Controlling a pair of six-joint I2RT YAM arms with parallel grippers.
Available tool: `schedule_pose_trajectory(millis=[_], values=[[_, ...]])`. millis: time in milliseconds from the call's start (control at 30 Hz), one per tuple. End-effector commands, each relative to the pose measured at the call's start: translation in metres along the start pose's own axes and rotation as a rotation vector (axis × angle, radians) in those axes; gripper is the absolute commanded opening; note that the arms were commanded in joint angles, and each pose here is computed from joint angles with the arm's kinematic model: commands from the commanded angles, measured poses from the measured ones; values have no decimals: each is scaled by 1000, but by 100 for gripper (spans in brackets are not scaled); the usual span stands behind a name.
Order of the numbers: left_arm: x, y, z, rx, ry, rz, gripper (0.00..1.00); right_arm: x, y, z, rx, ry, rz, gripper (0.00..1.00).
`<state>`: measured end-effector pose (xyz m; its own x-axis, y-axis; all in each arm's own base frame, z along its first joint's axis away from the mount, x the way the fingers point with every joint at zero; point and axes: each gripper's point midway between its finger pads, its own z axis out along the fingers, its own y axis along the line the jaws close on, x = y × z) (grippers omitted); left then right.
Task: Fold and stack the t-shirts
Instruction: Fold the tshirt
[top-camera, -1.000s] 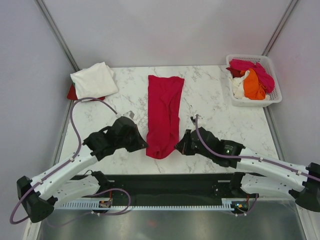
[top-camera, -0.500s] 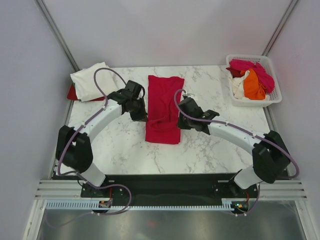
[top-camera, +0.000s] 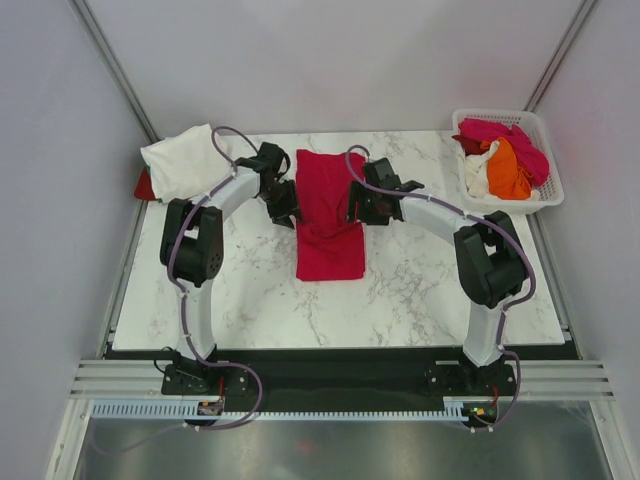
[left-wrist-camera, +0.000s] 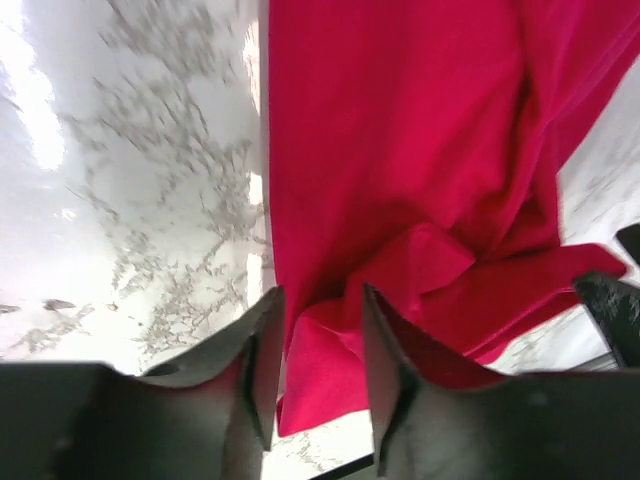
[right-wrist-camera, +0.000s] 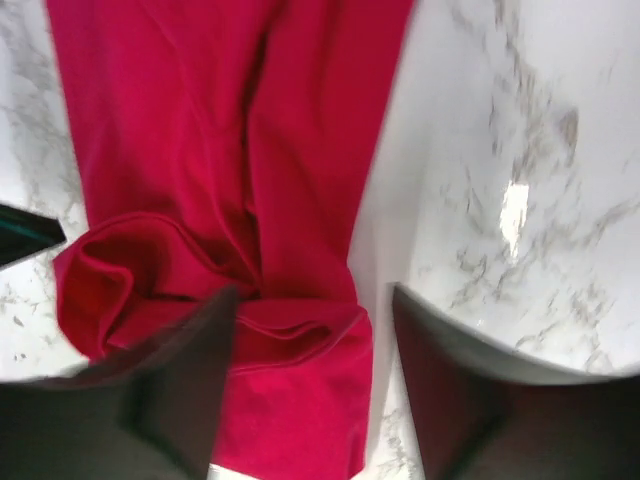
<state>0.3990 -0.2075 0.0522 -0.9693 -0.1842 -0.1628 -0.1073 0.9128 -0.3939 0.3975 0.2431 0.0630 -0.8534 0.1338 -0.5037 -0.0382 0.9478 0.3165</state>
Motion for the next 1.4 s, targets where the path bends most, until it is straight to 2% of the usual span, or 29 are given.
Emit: schedule_pose_trajectory(millis=[0, 33, 167, 300, 333, 367, 400, 433, 467, 533, 667, 900, 1100, 1133, 1200, 1233, 1267, 1300, 1333, 1367], values=[[-31, -19, -29, 80, -61, 47, 46, -51, 30, -18, -128, -85, -60, 77], [-33, -15, -33, 71, -67, 41, 59, -56, 31, -22, -130, -95, -72, 83], [-30, 3, -62, -2, -143, 27, 73, -53, 17, -48, -111, -122, -74, 89], [0, 9, -84, -4, -174, 27, 74, -9, -4, -65, -111, -105, -24, 90], [19, 19, -76, -14, -137, 13, 74, 3, -6, -66, -127, -93, -12, 90], [29, 9, -86, 33, -149, 30, 74, 31, -8, -69, -174, -40, 21, 90], [34, 5, -84, 66, -161, 37, 74, 34, -1, -70, -230, -51, 31, 90], [54, 14, -73, 66, -119, 16, 76, 44, 2, -70, -265, -35, 46, 90], [63, 7, -78, 107, -126, 26, 77, 68, 4, -70, -323, 28, 59, 90], [77, 8, -66, 146, -131, 25, 80, 74, 11, -68, -387, 32, 77, 90], [98, 2, -48, 221, -121, 26, 83, 95, 3, -55, -381, 92, 97, 90], [111, 9, -17, 200, -89, 6, 82, 109, -3, -37, -373, 114, 101, 86], [109, 9, -2, 188, -83, -2, 79, 123, -4, -25, -375, 155, 114, 71], [111, 10, 2, 185, -75, -9, 74, 126, -4, -24, -376, 160, 114, 68], [109, 5, 3, 205, -79, -14, 62, 130, -3, -23, -380, 170, 114, 57], [111, 2, 5, 213, -75, -13, 49, 132, -2, -23, -384, 175, 112, 53], [112, -2, 5, 228, -70, -9, 40, 134, -2, -23, -387, 180, 111, 43], [113, -4, 6, 232, -69, -13, 31, 137, 0, -23, -394, 184, 109, 38], [117, -10, 6, 246, -68, 1, 12, 141, 2, -24, -399, 192, 101, 33], [118, -14, 6, 248, -73, 13, 4, 144, 3, -27, -401, 193, 98, 21]])
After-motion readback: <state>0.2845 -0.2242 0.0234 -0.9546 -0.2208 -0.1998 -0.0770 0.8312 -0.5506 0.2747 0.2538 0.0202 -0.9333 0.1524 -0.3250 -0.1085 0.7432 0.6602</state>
